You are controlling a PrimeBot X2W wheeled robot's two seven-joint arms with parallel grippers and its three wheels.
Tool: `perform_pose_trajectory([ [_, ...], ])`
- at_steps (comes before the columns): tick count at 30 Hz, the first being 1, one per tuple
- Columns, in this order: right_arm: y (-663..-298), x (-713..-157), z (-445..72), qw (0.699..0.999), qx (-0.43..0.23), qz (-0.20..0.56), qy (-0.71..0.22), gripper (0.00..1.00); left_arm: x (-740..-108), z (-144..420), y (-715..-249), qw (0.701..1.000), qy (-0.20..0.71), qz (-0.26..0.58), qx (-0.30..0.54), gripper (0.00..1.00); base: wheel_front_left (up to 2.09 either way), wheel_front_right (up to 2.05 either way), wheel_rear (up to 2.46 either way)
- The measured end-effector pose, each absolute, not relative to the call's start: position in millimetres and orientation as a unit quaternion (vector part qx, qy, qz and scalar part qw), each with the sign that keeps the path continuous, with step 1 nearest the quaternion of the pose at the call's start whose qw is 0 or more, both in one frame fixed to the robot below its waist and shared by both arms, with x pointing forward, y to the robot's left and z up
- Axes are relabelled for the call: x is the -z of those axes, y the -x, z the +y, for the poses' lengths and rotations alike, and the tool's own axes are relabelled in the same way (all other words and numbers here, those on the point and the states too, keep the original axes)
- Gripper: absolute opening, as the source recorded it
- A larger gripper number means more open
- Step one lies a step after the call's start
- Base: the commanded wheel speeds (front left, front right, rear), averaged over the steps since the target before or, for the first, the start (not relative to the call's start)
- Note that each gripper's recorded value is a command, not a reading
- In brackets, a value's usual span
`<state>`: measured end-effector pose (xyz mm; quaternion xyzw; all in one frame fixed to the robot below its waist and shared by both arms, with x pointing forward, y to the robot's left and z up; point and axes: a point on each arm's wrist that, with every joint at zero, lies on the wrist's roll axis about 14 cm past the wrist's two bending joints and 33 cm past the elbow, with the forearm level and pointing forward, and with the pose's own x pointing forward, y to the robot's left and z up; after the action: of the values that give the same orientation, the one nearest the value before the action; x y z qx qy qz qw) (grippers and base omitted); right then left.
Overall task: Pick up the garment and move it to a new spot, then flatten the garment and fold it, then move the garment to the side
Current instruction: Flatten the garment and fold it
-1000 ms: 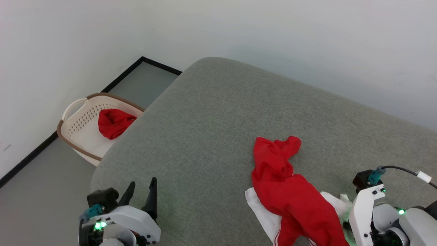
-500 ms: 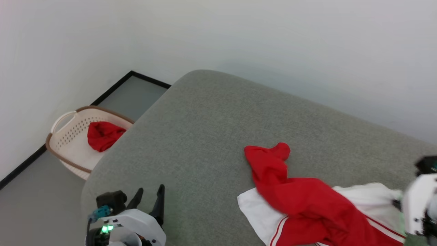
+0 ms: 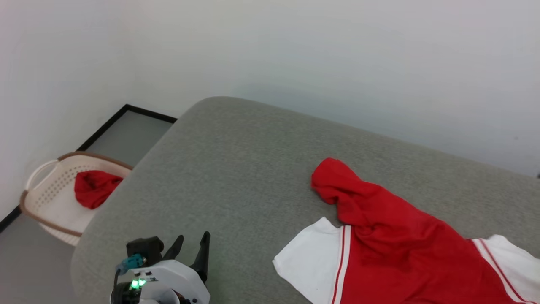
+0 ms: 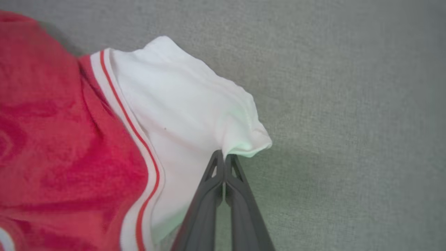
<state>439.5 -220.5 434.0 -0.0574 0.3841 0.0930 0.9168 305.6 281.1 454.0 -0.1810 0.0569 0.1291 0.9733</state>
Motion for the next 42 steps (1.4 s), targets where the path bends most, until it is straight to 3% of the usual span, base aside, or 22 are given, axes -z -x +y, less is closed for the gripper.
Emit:
perform_pose_trajectory([
  [7,-401.5,-406.9,-273.3,0.910,-0.018,0.414,0.029,0.00,-454.1,268.4,-319.7,0.977,0.176,0.064,-0.106,1.00,0.00,0.00,0.00],
  [15,-371.5,-385.4,-277.9,0.900,0.011,0.435,-0.006,0.00,-453.2,264.9,-328.8,0.979,0.168,0.070,-0.094,1.00,0.00,0.00,0.00],
  [16,-372.0,-387.2,-275.1,0.903,0.008,0.430,-0.004,0.30,-453.4,264.4,-330.1,0.979,0.165,0.071,-0.092,1.00,0.00,0.00,0.00],
  [17,-372.9,-389.9,-273.1,0.906,0.006,0.423,-0.003,0.90,-453.3,264.0,-331.3,0.980,0.163,0.072,-0.089,1.00,0.00,0.00,0.00],
  [18,-374.0,-393.2,-271.1,0.909,0.004,0.416,-0.002,1.00,-453.3,263.5,-332.5,0.980,0.162,0.072,-0.087,1.00,0.00,0.00,0.00],
  [24,-381.8,-427.4,-264.2,0.934,-0.008,0.357,0.004,1.00,-454.7,257.2,-340.4,0.984,0.147,0.075,-0.069,1.00,0.00,0.00,0.00],
  [33,-379.8,-509.0,-255.2,0.983,-0.025,0.176,0.036,1.00,-463.8,244.0,-352.9,0.988,0.131,0.063,-0.043,1.00,0.00,0.00,0.00],
  [42,-342.6,-558.0,-242.7,0.999,-0.019,0.013,0.046,1.00,-477.5,225.2,-360.5,0.992,0.122,0.036,-0.014,1.00,0.00,0.00,0.00],
])
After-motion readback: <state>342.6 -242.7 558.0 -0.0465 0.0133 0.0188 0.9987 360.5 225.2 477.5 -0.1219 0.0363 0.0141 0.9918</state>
